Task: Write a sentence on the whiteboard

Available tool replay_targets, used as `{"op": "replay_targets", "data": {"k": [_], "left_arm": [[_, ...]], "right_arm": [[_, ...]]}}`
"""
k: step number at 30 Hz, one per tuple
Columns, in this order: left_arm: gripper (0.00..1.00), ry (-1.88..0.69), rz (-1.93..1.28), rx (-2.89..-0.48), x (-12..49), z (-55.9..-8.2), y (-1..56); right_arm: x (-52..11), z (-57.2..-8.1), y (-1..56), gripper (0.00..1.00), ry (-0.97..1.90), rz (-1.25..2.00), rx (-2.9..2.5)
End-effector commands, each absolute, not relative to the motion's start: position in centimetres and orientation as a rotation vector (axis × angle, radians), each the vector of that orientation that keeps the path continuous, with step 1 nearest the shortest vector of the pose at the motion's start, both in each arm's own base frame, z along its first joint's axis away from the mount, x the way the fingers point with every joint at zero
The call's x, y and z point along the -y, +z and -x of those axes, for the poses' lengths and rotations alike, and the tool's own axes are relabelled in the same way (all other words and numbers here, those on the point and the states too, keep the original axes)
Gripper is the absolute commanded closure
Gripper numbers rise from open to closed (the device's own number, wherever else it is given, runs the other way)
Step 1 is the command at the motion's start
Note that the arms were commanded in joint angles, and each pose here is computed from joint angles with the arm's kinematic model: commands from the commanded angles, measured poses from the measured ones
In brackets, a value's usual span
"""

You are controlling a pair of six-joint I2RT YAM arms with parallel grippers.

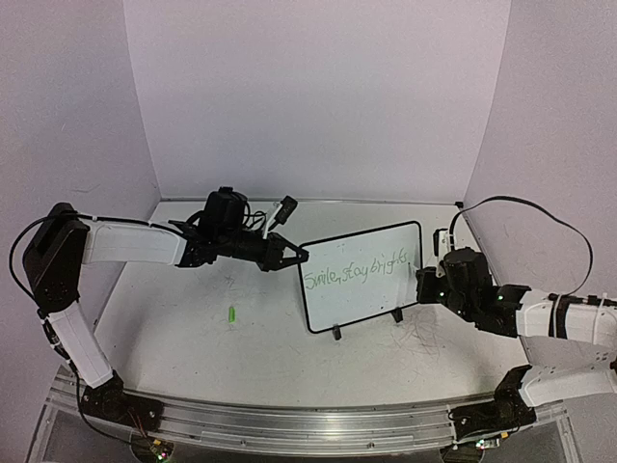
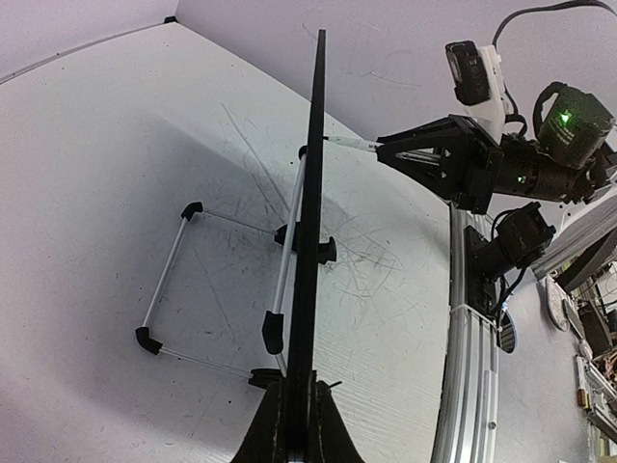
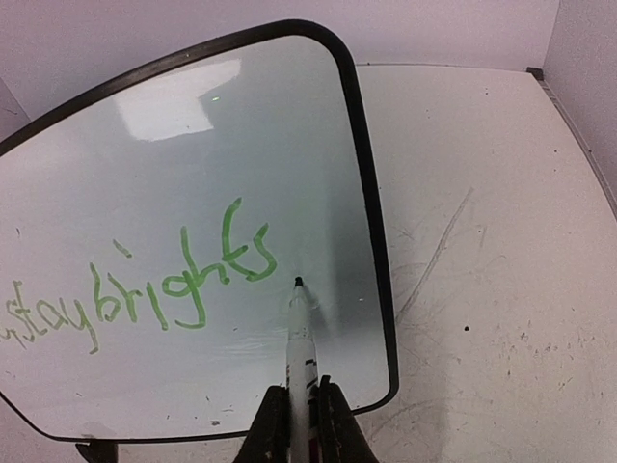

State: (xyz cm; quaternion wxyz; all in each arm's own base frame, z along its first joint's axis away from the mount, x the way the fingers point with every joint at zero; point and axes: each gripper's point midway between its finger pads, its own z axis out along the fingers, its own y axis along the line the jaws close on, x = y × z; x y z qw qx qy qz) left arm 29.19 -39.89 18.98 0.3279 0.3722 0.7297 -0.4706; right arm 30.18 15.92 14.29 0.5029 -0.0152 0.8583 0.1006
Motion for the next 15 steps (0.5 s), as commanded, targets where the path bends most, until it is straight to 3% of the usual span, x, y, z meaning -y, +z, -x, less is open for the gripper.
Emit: {"op": "replay_targets", "data": {"k": [1, 10, 15], "left_arm": [[1.0, -1.201, -1.018, -1.862, 40.0, -28.9, 20.4], [0.99, -1.184, -0.996, -1.877, 39.9, -29.3, 20.3], [0.86, -1.15, -0.96, -1.881, 39.7, -30.0, 20.7]], "right_arm": [[-16.1, -31.4, 15.7, 1.0, 0.235, 0.01, -2.013], [-15.7, -30.1, 16.5, 1.0, 0.291, -0.013, -2.039], [-14.2, -28.3, 19.5, 1.0, 0.318, -0.06, -2.033]]}}
